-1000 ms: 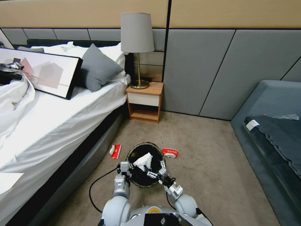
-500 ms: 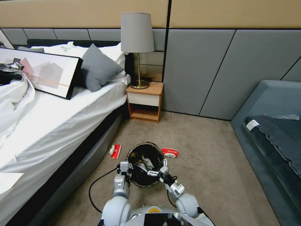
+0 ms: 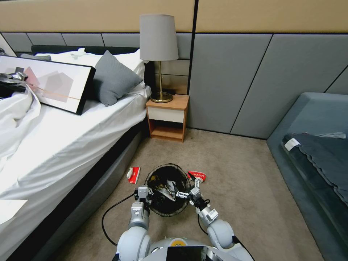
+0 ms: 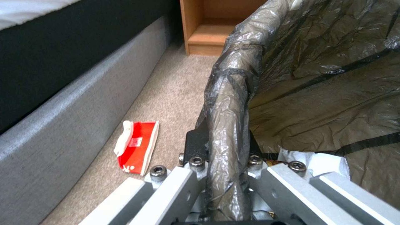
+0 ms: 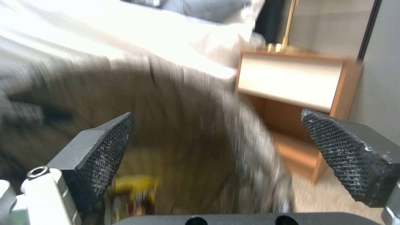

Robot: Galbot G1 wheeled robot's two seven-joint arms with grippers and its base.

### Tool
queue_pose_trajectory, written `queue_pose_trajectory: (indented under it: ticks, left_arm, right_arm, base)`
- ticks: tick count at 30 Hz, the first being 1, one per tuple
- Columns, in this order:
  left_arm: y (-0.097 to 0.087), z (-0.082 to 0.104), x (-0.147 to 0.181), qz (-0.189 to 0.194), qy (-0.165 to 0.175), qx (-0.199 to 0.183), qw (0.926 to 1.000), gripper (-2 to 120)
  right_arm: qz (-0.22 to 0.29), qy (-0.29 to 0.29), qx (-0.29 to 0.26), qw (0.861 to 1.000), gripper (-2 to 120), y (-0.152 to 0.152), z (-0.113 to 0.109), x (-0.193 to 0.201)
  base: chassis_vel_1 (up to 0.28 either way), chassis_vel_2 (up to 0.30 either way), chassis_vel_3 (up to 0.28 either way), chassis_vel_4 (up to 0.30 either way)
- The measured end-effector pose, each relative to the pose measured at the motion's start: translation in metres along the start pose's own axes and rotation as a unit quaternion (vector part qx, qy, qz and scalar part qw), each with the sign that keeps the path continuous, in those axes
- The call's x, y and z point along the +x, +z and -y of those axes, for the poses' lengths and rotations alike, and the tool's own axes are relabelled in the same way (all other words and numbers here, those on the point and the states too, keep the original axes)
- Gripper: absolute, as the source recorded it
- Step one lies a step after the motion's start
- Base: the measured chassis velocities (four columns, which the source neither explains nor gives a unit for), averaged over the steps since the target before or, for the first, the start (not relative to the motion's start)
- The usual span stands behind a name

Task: Pick up the trash bin, then pick up the garbage from the floor and place it into the trash bin.

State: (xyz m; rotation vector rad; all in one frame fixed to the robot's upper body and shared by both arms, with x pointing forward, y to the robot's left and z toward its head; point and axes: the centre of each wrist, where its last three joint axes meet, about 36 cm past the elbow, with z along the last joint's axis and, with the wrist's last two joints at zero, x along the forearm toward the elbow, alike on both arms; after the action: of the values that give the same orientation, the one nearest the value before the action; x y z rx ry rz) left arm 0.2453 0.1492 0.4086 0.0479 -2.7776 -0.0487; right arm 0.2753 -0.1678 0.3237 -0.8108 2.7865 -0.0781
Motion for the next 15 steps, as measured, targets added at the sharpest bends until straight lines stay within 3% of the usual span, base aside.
queue_pose_trajectory:
  ticks: [5,7,9,10,15]
  left_arm:
    - [0.001,-0.001,-0.002,-0.001,-0.002,0.0,1.0,1]
    - [0.002,-0.002,-0.002,-0.001,-0.004,0.0,1.0,1]
    - [0.002,-0.003,-0.003,-0.001,-0.005,0.0,1.0,1]
    - [0.002,-0.004,-0.003,-0.001,-0.007,0.001,1.0,1]
    - [0.001,-0.006,-0.004,0.001,-0.01,0.002,1.0,1]
  right_arm:
    - [0.032,0.033,0.023,0.999,100,-0.031,0.003,0.0]
    - [0.048,0.073,0.052,0.995,100,-0.054,0.007,0.009]
    - [0.05,0.086,0.055,0.994,100,-0.059,0.006,0.013]
    - [0.047,0.12,0.055,0.99,100,-0.068,-0.001,0.024]
    - [0.037,0.168,0.043,0.984,100,-0.072,-0.013,0.039]
  base:
    - [0.0,0.0,0.0,0.0]
    - [0.0,0.0,0.0,0.0]
    - [0.0,0.0,0.0,0.0]
    - [0.0,0.0,0.0,0.0]
    - [0.0,0.0,0.0,0.0]
